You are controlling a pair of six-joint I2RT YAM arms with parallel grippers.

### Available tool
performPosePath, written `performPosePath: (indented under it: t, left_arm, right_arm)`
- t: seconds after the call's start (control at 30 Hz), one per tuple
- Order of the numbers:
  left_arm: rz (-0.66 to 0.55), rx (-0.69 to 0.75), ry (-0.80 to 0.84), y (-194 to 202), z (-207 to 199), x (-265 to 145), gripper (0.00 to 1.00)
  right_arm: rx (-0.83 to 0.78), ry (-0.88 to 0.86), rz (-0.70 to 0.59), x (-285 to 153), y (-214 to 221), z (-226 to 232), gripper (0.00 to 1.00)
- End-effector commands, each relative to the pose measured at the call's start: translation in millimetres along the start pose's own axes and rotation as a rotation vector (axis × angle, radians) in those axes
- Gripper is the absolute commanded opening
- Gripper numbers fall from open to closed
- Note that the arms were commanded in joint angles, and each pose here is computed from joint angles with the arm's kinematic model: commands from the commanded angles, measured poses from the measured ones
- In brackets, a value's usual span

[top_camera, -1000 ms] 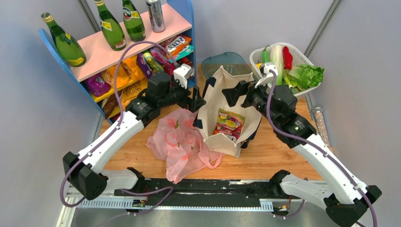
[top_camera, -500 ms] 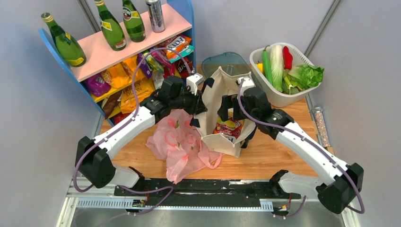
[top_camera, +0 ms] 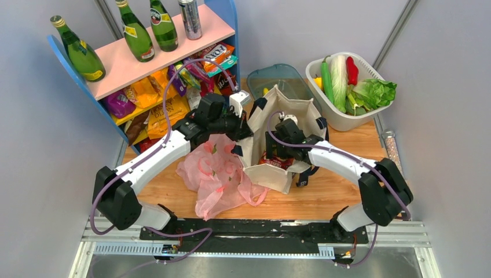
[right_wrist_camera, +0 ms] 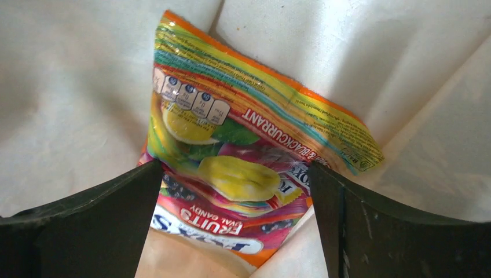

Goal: Untie the knot of the grocery bags and take out the mixed food
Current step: Pick up the fake candies from the takeout bag.

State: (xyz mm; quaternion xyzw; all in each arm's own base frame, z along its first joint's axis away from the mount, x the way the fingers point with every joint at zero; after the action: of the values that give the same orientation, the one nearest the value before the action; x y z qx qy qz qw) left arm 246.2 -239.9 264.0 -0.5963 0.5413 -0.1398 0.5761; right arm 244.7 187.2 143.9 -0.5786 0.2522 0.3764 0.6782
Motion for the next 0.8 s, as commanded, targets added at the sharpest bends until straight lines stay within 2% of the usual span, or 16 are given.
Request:
performPosePath:
  t: [0.0,0.17,0.23,0.27,0.57,0.6,0.77]
  left_arm:
    - [-0.008,0.016,0.043,-1.3,-3.2,3.4,0.00]
    - [-0.005,0.015,0.039,-0.6,-2.3,4.1,0.00]
    - [-0.004,0.015,0.040,-0.6,-2.2,4.1,0.00]
    - [-0.004,0.016,0.038,-0.4,-2.1,4.2,0.00]
    - [-0.009,0.031,0.025,-2.6,-1.9,1.0,0.00]
    - [-0.011,0.033,0.024,-2.9,-2.3,0.3,0.00]
    - [-0.021,0.048,0.011,-6.3,-2.9,-4.2,0.00]
  right_arm:
    - [0.060,-0.015,-0.011,20.5,6.7,4.7,1.00]
    - [0.053,0.042,0.057,47.4,36.7,-1.8,1.00]
    - [0.060,0.077,0.055,54.6,43.6,-5.9,0.94]
    - [0.066,0.085,0.048,56.2,45.0,-7.0,0.88]
    - [0.099,-0.013,-0.125,21.0,12.4,2.7,0.04]
    - [0.102,-0.033,-0.149,14.4,7.8,4.3,0.00]
    - [0.068,-0.161,-0.288,-27.2,-9.8,12.9,0.00]
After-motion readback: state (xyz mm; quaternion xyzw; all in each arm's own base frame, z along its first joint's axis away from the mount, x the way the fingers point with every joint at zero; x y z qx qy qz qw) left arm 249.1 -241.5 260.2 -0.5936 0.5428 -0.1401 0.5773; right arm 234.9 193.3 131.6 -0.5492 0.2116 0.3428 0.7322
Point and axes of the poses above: each gripper's point midway between its finger pads, its own x axis out along the fingers, its own z axis along the line the jaws close on, y = z × x, the point moved 8 cm from there along -x, back along the fingers, and after that the axes turned 4 degrees about x, right-handed, at the moved point
